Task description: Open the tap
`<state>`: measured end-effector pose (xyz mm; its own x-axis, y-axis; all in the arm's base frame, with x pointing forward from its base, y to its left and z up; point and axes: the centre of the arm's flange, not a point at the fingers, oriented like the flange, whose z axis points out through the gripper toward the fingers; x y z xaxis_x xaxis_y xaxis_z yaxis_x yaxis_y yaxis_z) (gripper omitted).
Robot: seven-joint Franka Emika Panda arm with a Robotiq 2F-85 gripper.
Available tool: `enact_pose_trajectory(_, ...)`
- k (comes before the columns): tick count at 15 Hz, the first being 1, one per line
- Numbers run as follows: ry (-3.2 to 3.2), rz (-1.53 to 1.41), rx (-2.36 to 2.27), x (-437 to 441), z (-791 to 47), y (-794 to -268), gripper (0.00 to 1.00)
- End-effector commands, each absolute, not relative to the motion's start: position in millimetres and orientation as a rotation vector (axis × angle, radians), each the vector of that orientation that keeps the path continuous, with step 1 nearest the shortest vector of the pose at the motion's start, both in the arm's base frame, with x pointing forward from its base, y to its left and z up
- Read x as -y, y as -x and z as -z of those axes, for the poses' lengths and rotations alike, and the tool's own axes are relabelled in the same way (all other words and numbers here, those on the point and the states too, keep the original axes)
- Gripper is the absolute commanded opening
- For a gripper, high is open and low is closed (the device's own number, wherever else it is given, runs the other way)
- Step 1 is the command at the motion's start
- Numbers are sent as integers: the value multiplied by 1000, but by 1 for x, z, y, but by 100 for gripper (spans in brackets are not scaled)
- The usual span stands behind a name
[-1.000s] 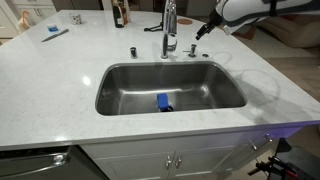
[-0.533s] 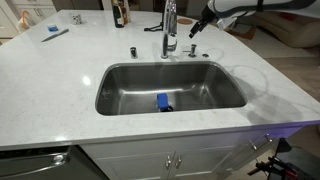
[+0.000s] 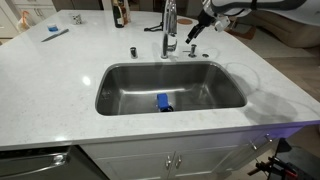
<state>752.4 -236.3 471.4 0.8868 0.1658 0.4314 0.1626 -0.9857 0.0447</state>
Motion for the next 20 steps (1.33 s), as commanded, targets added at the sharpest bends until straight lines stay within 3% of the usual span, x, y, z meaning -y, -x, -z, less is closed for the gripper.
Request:
enact_pose_trajectory(1, -3044, -697, -269, 236, -472, -752, 100)
enact_pose_trajectory(9, -2902, -675, -237, 224, -430, -783, 100)
enact_pose_trajectory(20, -2673, -959, 167, 226, -411, -805, 100)
